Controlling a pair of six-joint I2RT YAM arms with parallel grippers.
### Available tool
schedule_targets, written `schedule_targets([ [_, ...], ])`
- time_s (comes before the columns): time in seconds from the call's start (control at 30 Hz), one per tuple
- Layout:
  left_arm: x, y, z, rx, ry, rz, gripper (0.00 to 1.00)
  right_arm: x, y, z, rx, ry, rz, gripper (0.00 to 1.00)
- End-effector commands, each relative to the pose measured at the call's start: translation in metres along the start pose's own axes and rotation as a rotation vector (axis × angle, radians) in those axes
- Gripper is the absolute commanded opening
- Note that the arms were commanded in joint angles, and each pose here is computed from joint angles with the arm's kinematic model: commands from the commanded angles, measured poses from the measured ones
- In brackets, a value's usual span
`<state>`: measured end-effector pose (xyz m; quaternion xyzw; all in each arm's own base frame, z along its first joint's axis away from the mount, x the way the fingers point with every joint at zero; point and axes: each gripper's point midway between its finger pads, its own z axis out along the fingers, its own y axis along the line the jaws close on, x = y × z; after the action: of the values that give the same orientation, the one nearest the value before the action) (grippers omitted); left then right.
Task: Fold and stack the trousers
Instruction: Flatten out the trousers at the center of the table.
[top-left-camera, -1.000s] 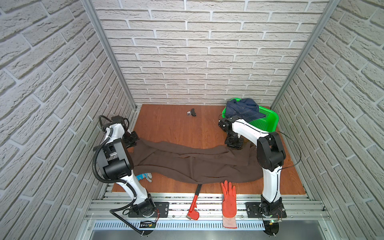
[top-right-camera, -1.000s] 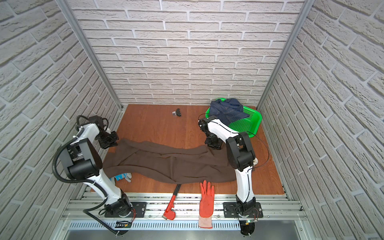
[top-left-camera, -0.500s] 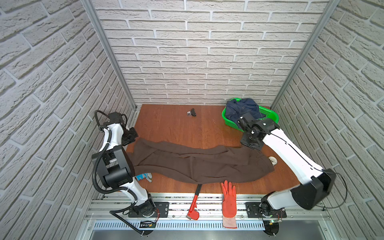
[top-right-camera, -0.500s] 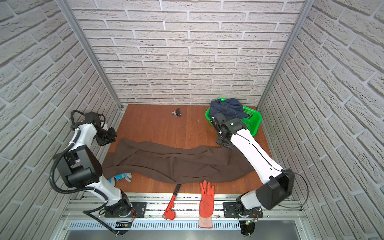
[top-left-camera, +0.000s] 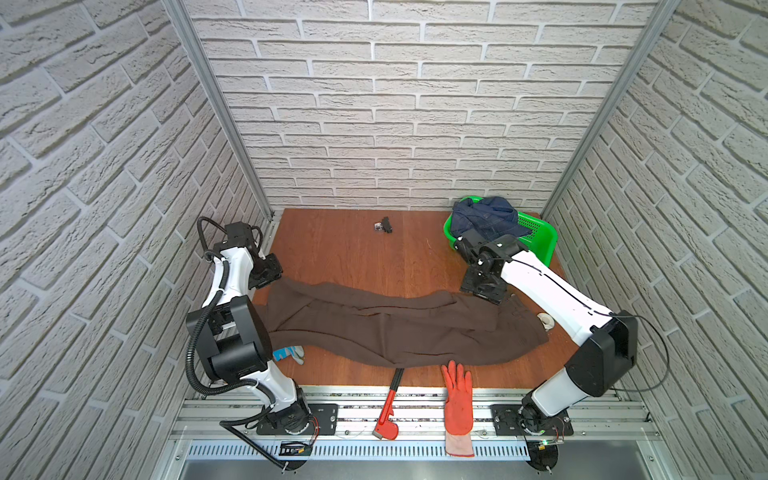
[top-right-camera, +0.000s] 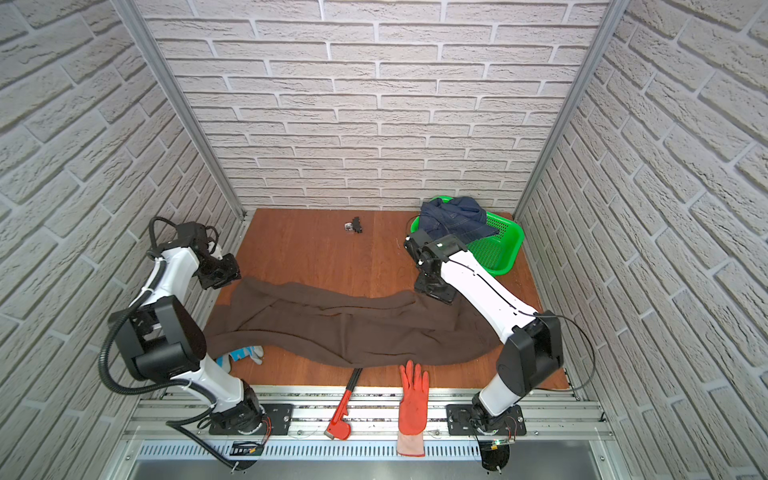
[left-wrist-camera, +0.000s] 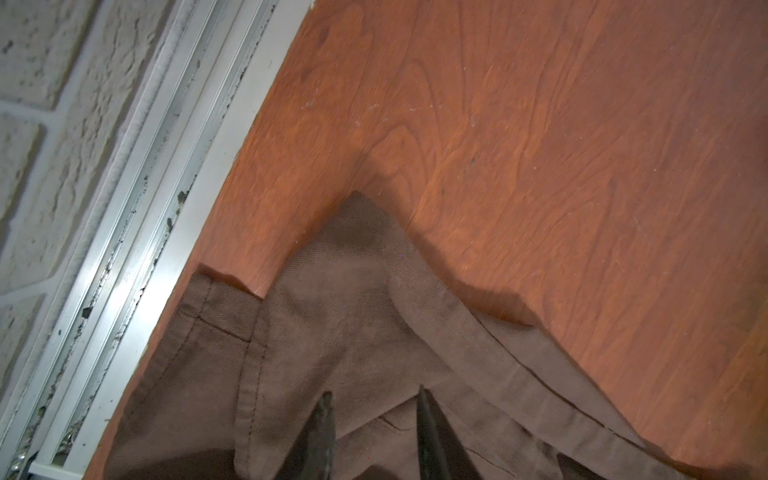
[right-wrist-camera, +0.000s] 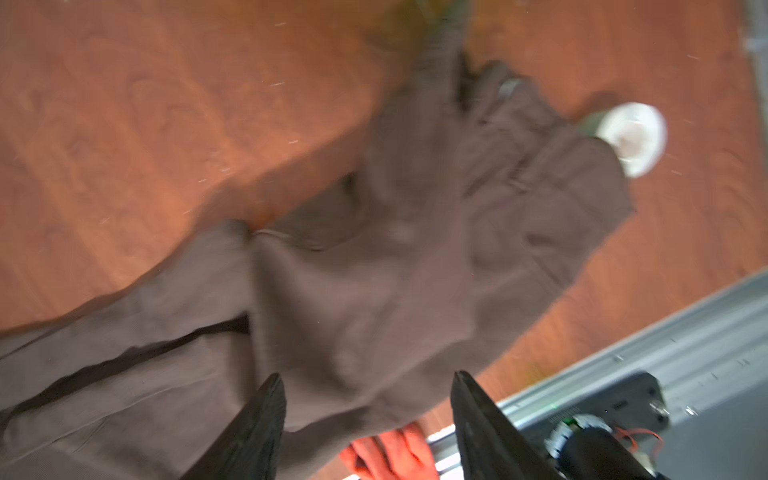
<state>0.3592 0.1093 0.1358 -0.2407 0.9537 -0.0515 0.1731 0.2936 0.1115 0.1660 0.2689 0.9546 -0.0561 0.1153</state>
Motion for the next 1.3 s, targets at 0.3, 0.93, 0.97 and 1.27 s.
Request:
schedule_targets([
  [0.3, 0.006, -0.001, -0.008, 0.005, -0.008, 0.009, 0.40, 0.039, -0.011, 0.026, 0.111, 0.041, -0.039, 0.35],
  [0.93, 0.002, -0.004, -0.015, 0.012, -0.029, 0.012, 0.35, 0.134, -0.153, 0.030, 0.306, 0.061, 0.067, 0.55],
  [0.97, 0.002, -0.005, -0.015, 0.012, -0.029, 0.014, 0.35, 0.123, -0.149, 0.019, 0.305, 0.021, 0.055, 0.58],
  [1.27, 0.003, -0.004, -0.017, 0.009, -0.035, 0.016, 0.37, 0.025, -0.090, -0.037, 0.274, -0.216, 0.017, 0.66],
])
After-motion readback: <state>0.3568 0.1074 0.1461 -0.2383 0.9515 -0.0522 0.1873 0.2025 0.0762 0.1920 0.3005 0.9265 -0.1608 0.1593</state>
